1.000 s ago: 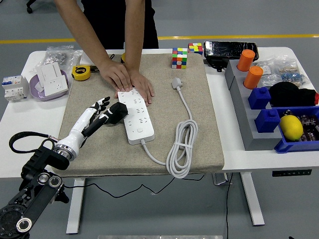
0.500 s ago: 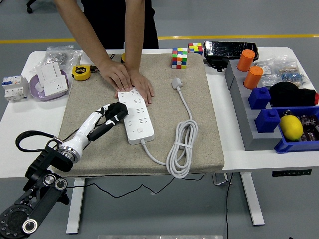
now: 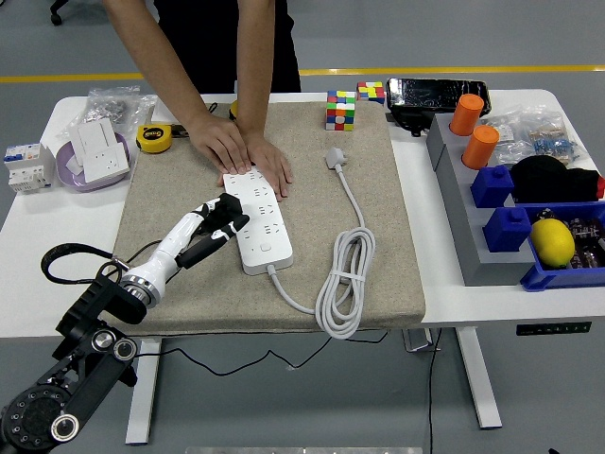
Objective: Pick up the plug,place it near the board,insert it into the board,press the button
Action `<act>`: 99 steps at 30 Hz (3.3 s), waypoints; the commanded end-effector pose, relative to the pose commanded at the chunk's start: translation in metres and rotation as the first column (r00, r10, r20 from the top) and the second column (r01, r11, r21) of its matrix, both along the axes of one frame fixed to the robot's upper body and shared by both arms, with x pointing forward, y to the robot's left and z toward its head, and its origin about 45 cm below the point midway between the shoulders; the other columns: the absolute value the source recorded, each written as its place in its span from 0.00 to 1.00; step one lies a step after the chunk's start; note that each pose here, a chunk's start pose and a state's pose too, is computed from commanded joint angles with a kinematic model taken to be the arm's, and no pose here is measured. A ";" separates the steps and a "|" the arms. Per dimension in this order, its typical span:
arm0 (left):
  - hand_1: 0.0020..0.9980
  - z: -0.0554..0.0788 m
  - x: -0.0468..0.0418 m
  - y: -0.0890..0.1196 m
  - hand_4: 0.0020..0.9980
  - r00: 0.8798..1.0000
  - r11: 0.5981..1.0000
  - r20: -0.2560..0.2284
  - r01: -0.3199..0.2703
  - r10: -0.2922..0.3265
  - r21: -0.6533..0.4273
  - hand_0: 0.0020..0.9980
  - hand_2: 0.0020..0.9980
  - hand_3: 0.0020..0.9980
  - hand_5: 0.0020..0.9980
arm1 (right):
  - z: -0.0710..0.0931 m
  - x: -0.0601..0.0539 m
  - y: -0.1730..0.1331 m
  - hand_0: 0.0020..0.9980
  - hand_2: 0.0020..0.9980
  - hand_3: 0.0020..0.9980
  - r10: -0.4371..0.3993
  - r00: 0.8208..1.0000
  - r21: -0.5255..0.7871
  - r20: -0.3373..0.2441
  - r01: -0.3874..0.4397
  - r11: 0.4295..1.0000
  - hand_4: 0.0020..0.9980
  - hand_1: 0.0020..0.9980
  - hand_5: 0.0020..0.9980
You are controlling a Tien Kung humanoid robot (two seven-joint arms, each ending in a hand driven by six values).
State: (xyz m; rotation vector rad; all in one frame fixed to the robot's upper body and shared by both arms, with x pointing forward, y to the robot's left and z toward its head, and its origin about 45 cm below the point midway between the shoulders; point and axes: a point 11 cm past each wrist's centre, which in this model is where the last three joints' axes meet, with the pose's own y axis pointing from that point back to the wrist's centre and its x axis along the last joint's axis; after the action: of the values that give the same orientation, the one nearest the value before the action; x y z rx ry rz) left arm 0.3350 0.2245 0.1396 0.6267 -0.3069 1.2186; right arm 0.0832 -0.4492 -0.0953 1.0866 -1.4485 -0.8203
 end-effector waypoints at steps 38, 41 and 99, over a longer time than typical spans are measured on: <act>1.00 0.012 0.0163 -0.037 1.00 0.987 0.971 0.041 0.145 -0.155 0.192 1.00 0.97 0.93 1.00 | 0.001 0.002 -0.002 0.85 0.75 0.78 0.005 1.000 -0.005 -0.002 -0.005 1.000 1.00 0.76 0.88; 1.00 0.012 0.0149 -0.039 1.00 0.985 0.965 0.042 0.153 -0.166 0.215 1.00 0.97 0.93 1.00 | 0.001 0.001 -0.002 0.85 0.75 0.78 0.005 1.000 -0.006 -0.003 -0.005 1.000 1.00 0.76 0.88; 1.00 0.011 0.0177 -0.025 1.00 0.991 0.862 0.031 0.096 -0.128 0.497 1.00 1.00 0.93 1.00 | 0.001 0.002 -0.003 0.85 0.75 0.78 0.003 1.000 -0.006 -0.001 -0.003 1.000 1.00 0.76 0.88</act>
State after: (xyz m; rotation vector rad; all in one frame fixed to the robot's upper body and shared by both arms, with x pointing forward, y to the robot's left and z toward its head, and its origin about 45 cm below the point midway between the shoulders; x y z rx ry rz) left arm 0.3527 0.1993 0.1503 1.0001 -0.7160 1.0489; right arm 0.0850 -0.4520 -0.0938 1.0830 -1.4476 -0.8141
